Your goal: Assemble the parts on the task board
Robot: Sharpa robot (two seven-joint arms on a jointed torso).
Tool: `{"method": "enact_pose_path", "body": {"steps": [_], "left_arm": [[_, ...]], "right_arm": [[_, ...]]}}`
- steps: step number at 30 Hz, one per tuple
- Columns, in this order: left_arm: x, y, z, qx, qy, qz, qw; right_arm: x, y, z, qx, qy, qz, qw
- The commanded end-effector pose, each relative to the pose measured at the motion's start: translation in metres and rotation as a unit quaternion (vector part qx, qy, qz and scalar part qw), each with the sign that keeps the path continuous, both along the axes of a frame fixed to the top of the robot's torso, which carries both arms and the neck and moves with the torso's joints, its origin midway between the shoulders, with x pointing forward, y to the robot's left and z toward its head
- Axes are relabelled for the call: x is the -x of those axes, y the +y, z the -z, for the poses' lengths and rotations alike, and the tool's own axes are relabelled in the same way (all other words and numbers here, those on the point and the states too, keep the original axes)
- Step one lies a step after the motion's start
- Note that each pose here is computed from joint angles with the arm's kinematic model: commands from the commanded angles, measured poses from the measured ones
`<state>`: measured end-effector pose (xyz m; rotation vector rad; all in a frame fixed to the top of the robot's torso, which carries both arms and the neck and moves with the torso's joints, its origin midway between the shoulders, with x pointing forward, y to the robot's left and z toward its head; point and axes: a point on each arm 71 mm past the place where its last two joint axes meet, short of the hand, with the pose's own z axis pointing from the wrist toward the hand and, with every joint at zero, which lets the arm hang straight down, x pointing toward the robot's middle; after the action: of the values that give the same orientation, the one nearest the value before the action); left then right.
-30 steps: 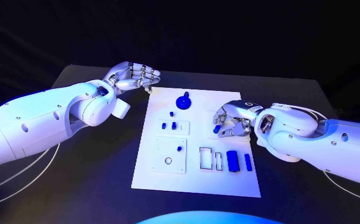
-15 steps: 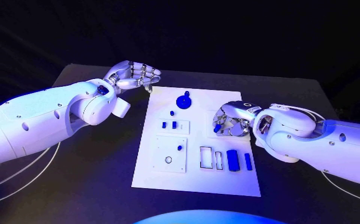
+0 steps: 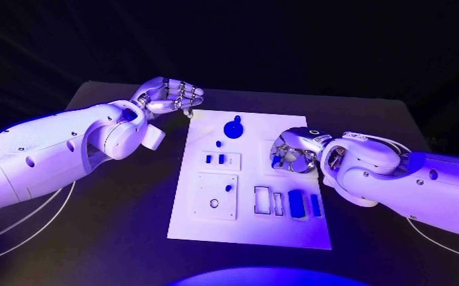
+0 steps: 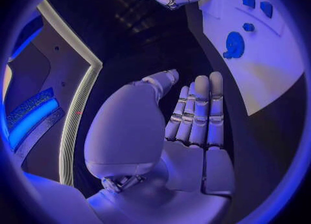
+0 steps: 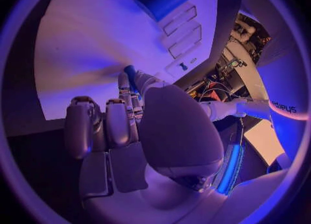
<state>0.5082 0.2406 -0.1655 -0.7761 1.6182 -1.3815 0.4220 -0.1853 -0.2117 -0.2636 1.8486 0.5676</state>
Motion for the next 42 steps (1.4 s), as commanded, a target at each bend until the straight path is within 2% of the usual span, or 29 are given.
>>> {"method": "enact_pose_path", "body": {"steps": [1,8,13,20,24,30,37,42], "left_arm": [[0.0006,-0.002,-0.0008,0.001,0.0,0.006,1.0],[0.0003,-0.002,-0.0006,0.001,0.0,0.007,1.0],[-0.0002,-0.001,-0.0004,0.001,0.0,0.006,1.0],[-0.0019,-0.002,0.0005,0.001,0.001,0.005,1.0],[-0.0026,-0.004,0.0014,0.002,0.002,0.006,1.0],[-0.003,-0.007,0.0028,0.003,0.005,0.01,1.0],[-0.0038,-0.012,0.0048,0.003,0.008,0.016,1.0],[-0.0043,-0.015,0.0056,0.004,0.009,0.019,1.0]], "right_arm": [[-0.001,-0.001,-0.001,-0.005,-0.008,0.013,1.0],[0.003,-0.002,-0.003,-0.019,-0.007,0.018,1.0],[0.012,-0.001,-0.011,-0.042,-0.003,0.019,0.999],[0.023,0.012,-0.029,-0.07,-0.008,0.001,0.997],[0.027,0.025,-0.034,-0.082,-0.011,-0.018,0.996],[0.032,0.056,-0.032,-0.089,-0.017,-0.059,0.994],[0.047,0.097,-0.021,-0.098,-0.015,-0.116,0.988],[0.055,0.114,-0.015,-0.103,-0.011,-0.14,0.985]]}}
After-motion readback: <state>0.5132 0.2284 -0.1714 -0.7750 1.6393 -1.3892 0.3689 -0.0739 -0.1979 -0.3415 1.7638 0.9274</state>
